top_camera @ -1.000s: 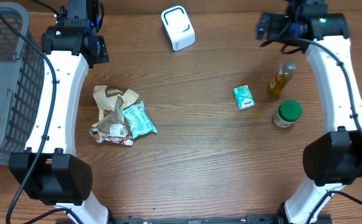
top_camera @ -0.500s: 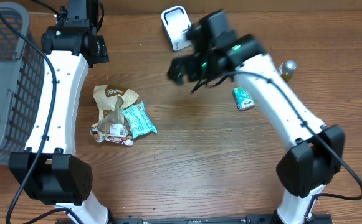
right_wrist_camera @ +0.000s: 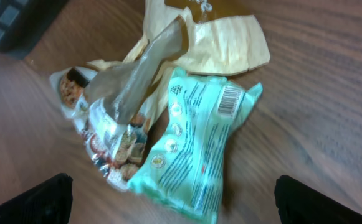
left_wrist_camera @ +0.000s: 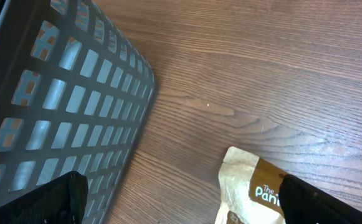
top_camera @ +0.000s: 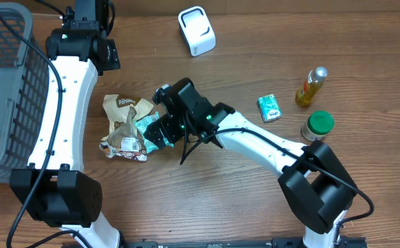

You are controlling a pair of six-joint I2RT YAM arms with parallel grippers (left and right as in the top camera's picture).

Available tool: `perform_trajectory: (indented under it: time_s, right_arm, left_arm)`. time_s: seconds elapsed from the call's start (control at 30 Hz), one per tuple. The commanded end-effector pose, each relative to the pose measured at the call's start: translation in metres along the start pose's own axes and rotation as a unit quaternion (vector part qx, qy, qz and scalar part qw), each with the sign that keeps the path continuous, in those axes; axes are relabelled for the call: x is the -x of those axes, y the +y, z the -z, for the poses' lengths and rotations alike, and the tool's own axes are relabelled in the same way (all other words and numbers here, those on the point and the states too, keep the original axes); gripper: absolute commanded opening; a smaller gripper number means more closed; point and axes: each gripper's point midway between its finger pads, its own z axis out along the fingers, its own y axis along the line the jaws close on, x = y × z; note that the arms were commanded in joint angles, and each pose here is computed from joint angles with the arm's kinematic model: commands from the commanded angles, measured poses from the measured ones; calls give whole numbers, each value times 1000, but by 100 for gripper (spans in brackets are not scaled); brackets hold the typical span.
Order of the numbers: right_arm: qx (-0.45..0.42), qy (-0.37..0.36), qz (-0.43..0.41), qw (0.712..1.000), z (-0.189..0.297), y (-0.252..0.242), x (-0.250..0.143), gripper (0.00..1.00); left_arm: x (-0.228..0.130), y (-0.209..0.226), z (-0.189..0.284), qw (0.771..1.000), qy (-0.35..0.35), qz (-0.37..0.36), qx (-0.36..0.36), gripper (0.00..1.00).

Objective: Scan the item barcode

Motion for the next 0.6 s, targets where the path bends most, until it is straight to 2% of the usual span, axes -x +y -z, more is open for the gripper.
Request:
perform_trajectory:
  time_s: [0.0,0.1,0.13,0.2,0.23,0.53,0.57]
  right_arm:
    - [-18,-22,-10,1000,-4,-8,-2,100]
    - [-13,-43,-3,999,-9,-10,-2,100]
    - [-11,-49,-2,999,-10,-10,-1,95]
    - [-9,-55,-2,998,-14,-11,0,73]
    - [-9,-57,-2,998,-16,-11,0,68]
    - [-7,-31,-12,999,-58,-17,-27,43]
    - [-6,-28,-11,1000,-60,-16,-29,36]
  left_arm:
    - [8,4,12,1000,-18,2,1,100]
    - [8,4,12,1000,-18,2,1,100]
    - [8,4,12,1000,-18,2,1,100]
    - [8,4,12,1000,-18,2,1,99]
    - [8,4,12,1000,-18,2,1,100]
    - [8,4,12,1000,-18,2,1,100]
    - [8,4,12,1000,-18,2,1,100]
